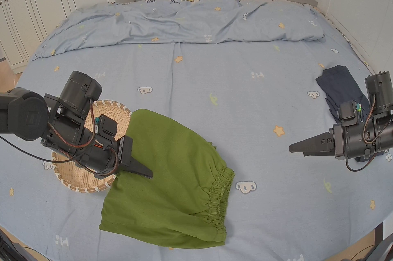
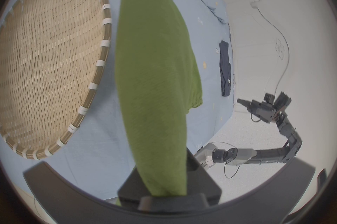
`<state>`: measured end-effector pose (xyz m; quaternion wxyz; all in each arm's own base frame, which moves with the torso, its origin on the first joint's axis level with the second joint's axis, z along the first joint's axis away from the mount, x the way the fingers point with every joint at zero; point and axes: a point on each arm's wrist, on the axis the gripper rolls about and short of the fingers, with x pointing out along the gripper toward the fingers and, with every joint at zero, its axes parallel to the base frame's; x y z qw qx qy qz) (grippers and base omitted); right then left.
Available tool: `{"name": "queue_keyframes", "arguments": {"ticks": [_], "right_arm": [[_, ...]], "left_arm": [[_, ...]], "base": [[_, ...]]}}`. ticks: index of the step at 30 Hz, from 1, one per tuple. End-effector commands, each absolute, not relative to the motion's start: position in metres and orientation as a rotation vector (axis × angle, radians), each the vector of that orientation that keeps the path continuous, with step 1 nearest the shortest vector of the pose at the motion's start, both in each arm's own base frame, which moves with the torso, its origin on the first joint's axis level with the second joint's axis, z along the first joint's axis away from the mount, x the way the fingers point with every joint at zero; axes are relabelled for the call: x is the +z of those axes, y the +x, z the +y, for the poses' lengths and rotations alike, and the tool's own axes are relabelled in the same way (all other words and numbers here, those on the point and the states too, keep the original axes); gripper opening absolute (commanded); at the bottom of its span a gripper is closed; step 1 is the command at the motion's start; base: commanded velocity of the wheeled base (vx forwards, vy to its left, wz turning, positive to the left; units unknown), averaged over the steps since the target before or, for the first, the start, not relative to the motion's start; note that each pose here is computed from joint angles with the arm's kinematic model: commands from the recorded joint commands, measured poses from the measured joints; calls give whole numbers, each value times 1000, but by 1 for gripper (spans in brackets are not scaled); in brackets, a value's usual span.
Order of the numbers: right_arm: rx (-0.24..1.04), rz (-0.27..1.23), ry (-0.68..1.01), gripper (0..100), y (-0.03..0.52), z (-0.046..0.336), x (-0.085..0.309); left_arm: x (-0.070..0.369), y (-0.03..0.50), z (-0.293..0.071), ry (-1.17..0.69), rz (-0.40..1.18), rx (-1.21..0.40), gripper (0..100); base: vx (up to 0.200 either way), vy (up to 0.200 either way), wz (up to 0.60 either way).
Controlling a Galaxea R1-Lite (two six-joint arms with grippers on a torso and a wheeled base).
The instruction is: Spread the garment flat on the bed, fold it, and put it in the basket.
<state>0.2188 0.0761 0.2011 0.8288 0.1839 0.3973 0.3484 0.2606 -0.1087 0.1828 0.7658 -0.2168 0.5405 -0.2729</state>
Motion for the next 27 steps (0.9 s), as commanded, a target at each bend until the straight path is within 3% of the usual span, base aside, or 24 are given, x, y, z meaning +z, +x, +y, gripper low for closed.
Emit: {"name": "queue_keyframes", "arguments": {"ticks": [1, 12, 27], "right_arm": [[749, 830, 387, 100, 215, 77, 205], [744, 820, 388, 100, 216, 75, 206], [740, 795, 388, 100, 213, 72, 212]], "left_arm": [[204, 250, -125, -391, 1094, -678, 0], [247, 249, -120, -154, 999, -761, 0], [297, 220, -70, -176, 663, -604, 0]], "base": [[0, 0, 0], [0, 0, 0], [0, 0, 0]]}}
